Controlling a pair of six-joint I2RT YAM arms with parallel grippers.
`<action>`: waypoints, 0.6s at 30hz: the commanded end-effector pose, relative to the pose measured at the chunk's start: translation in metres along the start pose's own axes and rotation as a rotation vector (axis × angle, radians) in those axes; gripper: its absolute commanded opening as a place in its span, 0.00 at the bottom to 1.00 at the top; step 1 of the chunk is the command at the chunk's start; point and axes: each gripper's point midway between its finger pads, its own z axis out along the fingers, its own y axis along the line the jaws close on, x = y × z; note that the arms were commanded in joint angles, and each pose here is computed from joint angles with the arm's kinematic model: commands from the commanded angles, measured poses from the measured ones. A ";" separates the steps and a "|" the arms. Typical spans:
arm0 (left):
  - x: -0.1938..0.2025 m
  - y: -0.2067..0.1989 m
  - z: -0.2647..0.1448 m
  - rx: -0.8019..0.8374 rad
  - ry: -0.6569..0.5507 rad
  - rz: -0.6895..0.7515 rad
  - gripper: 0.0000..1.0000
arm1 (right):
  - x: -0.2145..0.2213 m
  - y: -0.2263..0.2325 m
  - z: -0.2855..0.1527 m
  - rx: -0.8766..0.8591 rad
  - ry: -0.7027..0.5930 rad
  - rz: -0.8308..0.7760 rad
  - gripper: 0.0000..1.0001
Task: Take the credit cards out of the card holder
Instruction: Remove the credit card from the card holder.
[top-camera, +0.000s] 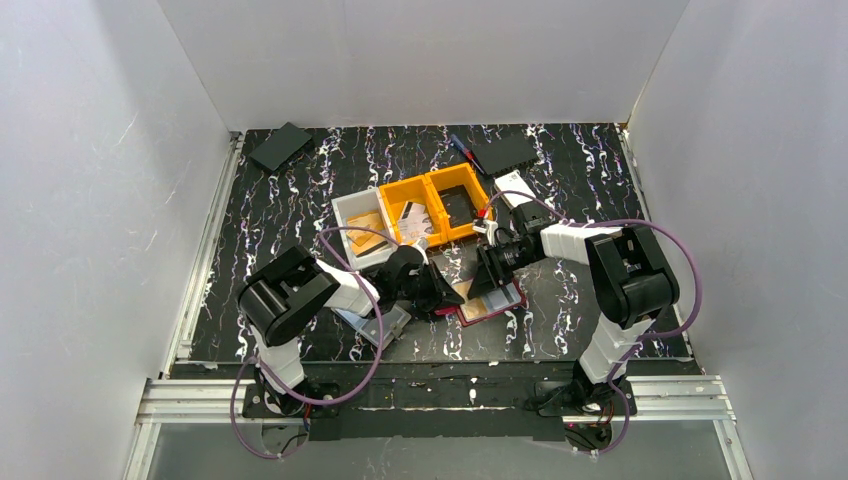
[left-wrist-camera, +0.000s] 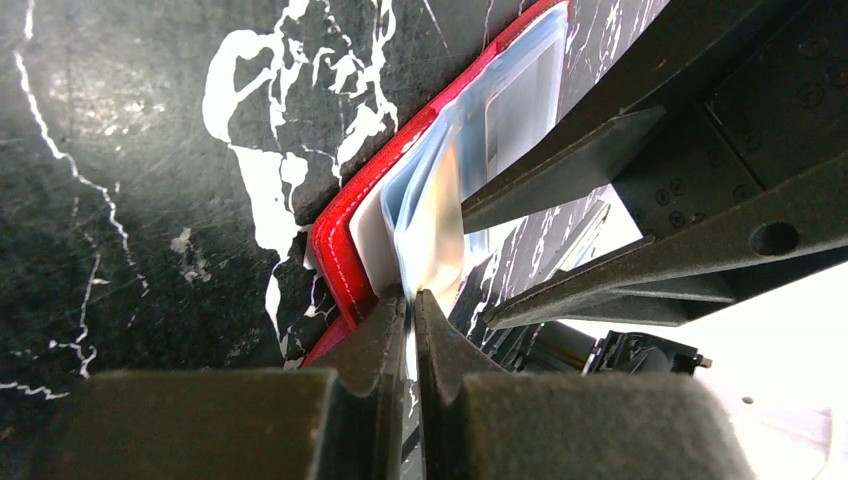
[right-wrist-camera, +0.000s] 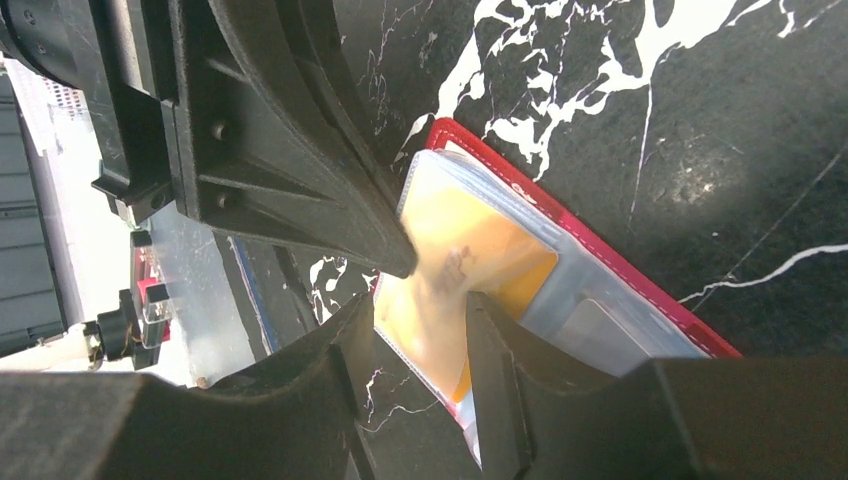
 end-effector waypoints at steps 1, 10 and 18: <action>-0.001 0.007 -0.001 -0.015 -0.016 0.123 0.00 | -0.016 0.012 -0.016 -0.015 -0.045 -0.058 0.48; -0.010 -0.025 -0.027 0.125 -0.102 0.383 0.00 | -0.024 0.018 -0.045 -0.033 -0.091 -0.175 0.50; -0.004 -0.051 -0.037 0.268 -0.097 0.476 0.00 | -0.024 0.025 -0.048 -0.088 -0.111 -0.178 0.50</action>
